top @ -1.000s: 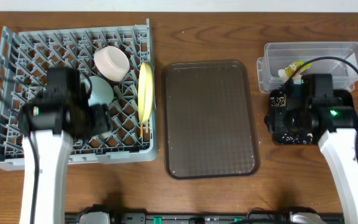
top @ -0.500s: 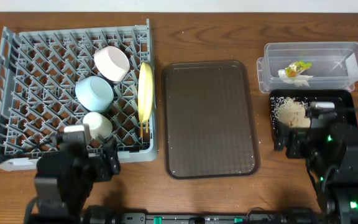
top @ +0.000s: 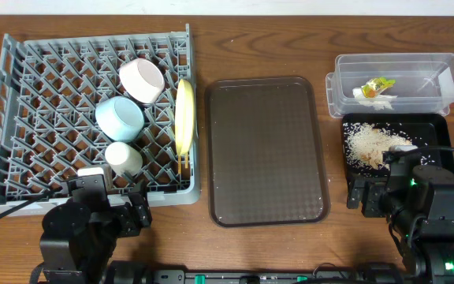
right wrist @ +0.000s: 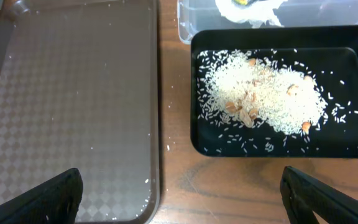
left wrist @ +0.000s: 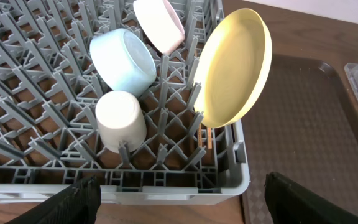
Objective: Sort waste into correct bins and load items into the dishwasher rack
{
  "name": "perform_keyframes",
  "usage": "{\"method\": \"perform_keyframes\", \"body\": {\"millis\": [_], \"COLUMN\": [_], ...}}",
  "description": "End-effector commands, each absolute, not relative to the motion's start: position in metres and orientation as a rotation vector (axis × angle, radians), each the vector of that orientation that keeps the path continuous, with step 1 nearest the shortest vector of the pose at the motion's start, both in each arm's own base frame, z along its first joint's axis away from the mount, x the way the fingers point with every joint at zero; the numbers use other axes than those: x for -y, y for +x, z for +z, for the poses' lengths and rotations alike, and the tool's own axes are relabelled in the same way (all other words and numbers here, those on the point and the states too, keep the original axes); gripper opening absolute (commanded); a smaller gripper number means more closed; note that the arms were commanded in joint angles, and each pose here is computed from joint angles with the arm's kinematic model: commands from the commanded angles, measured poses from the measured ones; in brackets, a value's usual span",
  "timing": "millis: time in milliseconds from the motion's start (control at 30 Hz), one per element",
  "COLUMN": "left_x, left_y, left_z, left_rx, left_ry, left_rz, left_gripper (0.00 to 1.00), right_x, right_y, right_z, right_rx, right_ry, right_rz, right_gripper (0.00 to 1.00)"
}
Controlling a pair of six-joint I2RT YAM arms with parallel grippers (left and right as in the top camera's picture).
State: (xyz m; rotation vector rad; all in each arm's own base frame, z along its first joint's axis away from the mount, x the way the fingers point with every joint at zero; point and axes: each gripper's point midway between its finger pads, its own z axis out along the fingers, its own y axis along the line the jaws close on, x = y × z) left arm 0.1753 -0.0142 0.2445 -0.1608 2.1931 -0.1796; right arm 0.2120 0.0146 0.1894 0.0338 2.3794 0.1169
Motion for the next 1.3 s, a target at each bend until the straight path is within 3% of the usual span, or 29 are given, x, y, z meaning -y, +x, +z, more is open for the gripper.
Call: {"method": "perform_keyframes", "body": {"millis": [0, 200, 767, 1133, 1267], "left_x": [0.015, 0.015, 0.015, 0.015, 0.015], "left_y": [0.175, 0.175, 0.175, 0.175, 0.175], "left_z": [0.241, 0.241, 0.241, 0.241, 0.241], "left_rx": [-2.201, -2.201, -2.201, -2.201, -2.201], "left_ry": [-0.141, -0.141, -0.141, -0.141, -0.141], "left_rz": [-0.173, -0.173, -0.173, -0.173, -0.173], "left_gripper": [0.86, 0.86, 0.86, 0.86, 0.86], "right_x": [-0.015, -0.015, -0.032, -0.029, -0.029], "right_y": [0.209, 0.205, 0.235, 0.244, 0.245], "right_z": [0.184, 0.186, 0.229, 0.156, 0.156], "right_rx": [-2.398, -2.376, -1.503, -1.649, -1.648], "right_ry": [0.032, 0.014, -0.071, -0.051, -0.052], "right_rz": [0.114, 0.105, 0.169, 0.146, 0.147], "right_gripper": [0.99, 0.99, 0.99, 0.99, 0.99]}}
